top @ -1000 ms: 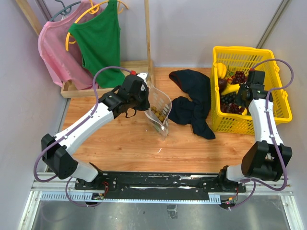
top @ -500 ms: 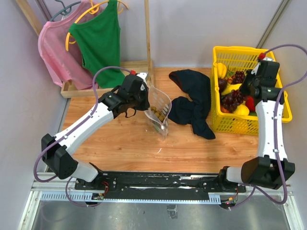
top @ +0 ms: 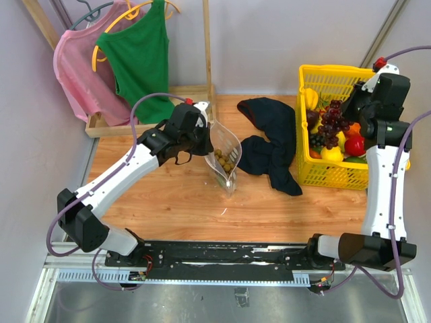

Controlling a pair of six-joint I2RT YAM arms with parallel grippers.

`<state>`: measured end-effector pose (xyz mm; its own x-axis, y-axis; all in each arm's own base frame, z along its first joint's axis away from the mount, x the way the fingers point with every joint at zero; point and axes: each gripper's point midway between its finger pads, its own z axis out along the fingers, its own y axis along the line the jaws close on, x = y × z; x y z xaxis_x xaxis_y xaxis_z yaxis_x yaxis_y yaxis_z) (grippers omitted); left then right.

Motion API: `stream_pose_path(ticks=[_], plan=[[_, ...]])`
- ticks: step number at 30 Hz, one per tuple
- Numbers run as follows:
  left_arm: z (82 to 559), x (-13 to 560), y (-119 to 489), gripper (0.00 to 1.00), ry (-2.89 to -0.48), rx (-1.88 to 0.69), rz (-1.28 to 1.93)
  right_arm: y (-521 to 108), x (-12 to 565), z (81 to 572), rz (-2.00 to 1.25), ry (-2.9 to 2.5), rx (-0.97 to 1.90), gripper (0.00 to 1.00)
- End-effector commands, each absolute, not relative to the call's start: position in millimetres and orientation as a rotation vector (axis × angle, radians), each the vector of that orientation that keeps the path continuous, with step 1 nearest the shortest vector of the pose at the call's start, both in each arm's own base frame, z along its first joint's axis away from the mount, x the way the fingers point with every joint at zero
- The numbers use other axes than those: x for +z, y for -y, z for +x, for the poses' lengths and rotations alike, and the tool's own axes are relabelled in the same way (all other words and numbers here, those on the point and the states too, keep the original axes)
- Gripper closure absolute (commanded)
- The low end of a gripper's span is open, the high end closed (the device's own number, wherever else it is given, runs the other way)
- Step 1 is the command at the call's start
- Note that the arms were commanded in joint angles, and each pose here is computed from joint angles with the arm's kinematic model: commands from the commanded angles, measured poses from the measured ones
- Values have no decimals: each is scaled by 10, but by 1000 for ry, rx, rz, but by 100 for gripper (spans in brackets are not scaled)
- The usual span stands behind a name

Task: Place the food in the zip-top bag and seal the zipper
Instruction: Pick up the fake fruit from the bin, then place the fake fruit in the zipper food storage bag.

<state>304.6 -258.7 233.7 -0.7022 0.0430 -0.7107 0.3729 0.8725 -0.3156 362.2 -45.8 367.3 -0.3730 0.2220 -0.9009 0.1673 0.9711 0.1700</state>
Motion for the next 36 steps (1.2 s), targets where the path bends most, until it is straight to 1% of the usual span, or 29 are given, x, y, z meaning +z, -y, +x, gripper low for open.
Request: stream_pose_path(ticks=[1, 7, 23, 30, 36], plan=[[3088, 2636, 2749, 100, -2214, -690, 339, 214, 4018, 3568, 196, -1887, 124, 99], [3108, 2631, 2849, 100, -2228, -733, 345, -95, 4259, 3496, 82, -1855, 169, 99], [3175, 2599, 2981, 100, -2257, -778, 313, -1446, 4736, 3173, -286, -1732, 466, 99], [3193, 2587, 2991, 100, -2263, -780, 297, -2150, 4787, 3015, -416, -1685, 646, 99], [3193, 2570, 2985, 100, -2267, -777, 295, -2466, 4790, 2960, -467, -1673, 706, 99]])
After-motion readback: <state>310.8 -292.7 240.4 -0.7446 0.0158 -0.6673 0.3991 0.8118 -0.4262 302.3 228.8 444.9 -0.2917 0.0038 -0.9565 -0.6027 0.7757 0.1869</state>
